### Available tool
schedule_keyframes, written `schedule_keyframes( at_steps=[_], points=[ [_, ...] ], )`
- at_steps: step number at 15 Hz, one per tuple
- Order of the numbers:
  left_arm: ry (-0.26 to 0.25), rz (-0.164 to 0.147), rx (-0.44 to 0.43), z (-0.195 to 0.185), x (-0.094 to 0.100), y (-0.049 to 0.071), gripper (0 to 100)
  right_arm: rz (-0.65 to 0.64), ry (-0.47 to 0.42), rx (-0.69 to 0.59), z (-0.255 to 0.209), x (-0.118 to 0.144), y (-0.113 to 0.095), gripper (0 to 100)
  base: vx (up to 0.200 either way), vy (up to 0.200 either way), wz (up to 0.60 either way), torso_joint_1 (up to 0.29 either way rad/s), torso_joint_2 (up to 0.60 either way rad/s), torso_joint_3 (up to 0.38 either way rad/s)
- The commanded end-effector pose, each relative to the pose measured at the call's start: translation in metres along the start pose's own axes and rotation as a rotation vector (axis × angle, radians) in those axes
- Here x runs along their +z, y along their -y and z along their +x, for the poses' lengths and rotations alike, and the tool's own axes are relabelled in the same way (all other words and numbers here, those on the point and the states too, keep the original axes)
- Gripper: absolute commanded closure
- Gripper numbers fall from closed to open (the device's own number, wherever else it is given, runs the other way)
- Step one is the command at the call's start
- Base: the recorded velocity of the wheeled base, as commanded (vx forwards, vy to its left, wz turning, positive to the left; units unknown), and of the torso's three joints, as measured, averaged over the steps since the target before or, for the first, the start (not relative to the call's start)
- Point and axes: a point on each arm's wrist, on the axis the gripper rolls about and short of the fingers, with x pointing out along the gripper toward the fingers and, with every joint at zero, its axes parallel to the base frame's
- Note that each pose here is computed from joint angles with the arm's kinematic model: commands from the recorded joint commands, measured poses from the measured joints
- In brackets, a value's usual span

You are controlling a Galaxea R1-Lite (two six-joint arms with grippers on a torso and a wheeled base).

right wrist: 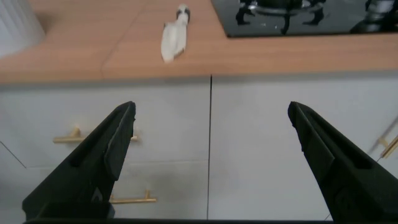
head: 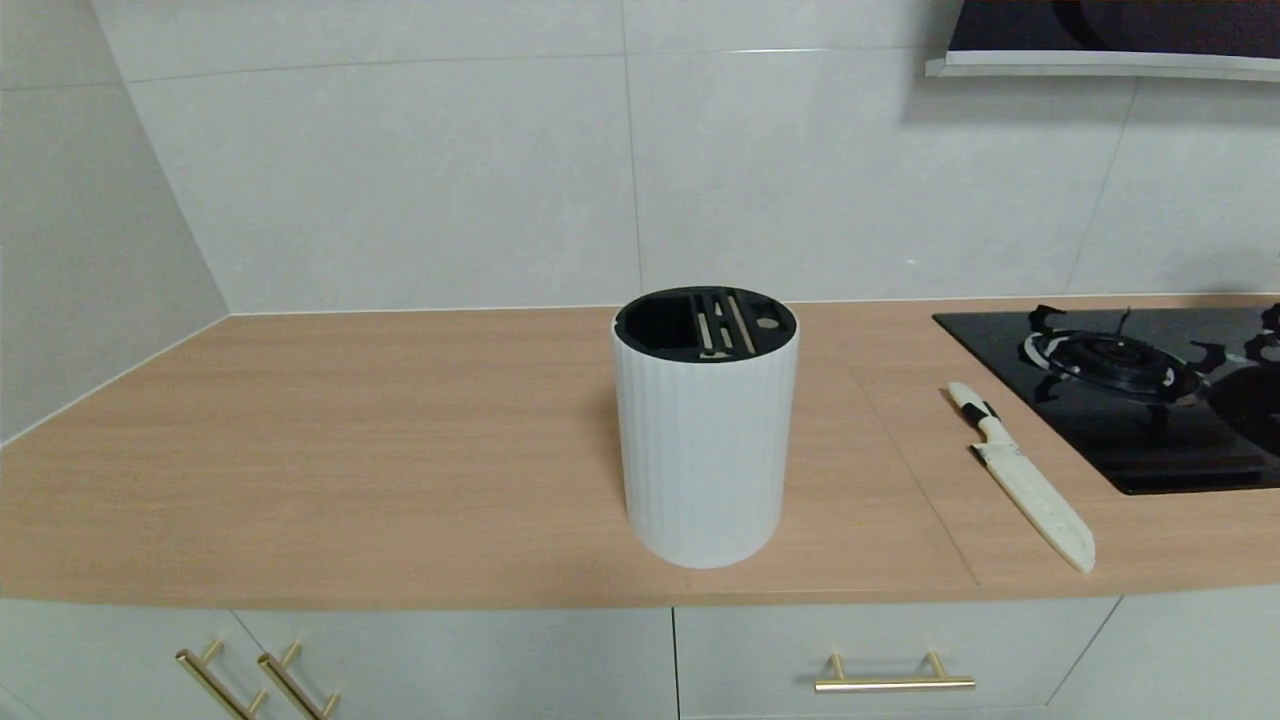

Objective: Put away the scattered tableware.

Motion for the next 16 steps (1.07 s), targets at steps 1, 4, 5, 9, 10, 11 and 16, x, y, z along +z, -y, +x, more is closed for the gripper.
schedule_keyframes(
  at_steps=[1, 4, 5, 9, 10, 11, 16],
  points=[
    [-0.001, 0.001, 0.000, 0.0001, 0.0001, 0.0000, 0, 0.000, -0.001, 0.000, 0.0001, 0.0001, 0.0000, 0, 0.000, 0.000, 0.00, 0.227, -0.52, -0.290],
    [-0.001, -0.001, 0.001, 0.0001, 0.0001, 0.0000, 0, 0.000, -0.001, 0.000, 0.0001, 0.0001, 0.0000, 0, 0.000, 0.000, 0.00, 0.238, -0.52, -0.290],
    [-0.001, -0.001, 0.001, 0.0001, 0.0001, 0.0000, 0, 0.000, -0.001, -0.001, 0.0001, 0.0001, 0.0000, 0, 0.000, 0.000, 0.00, 0.246, -0.52, -0.276],
    [-0.001, -0.001, -0.002, 0.0001, 0.0001, 0.0000, 0, 0.000, -0.002, -0.001, 0.0001, -0.0001, 0.0000, 0, 0.000, 0.000, 0.00, 0.259, -0.56, -0.296],
    [-0.001, -0.001, 0.001, 0.0001, 0.0001, 0.0000, 0, 0.000, -0.001, 0.000, 0.0001, 0.0001, 0.0000, 0, 0.000, 0.000, 0.00, 0.266, -0.56, -0.295],
    [-0.001, -0.001, 0.001, 0.0001, 0.0001, 0.0000, 0, 0.000, -0.001, 0.000, 0.0001, 0.0001, 0.0000, 0, 0.000, 0.000, 0.00, 0.266, -0.58, -0.305],
    [-0.001, -0.001, -0.002, 0.0001, 0.0001, 0.0000, 0, 0.000, -0.001, 0.000, 0.0001, 0.0001, 0.0000, 0, 0.000, 0.000, 0.00, 0.260, -0.54, -0.280]
  ],
)
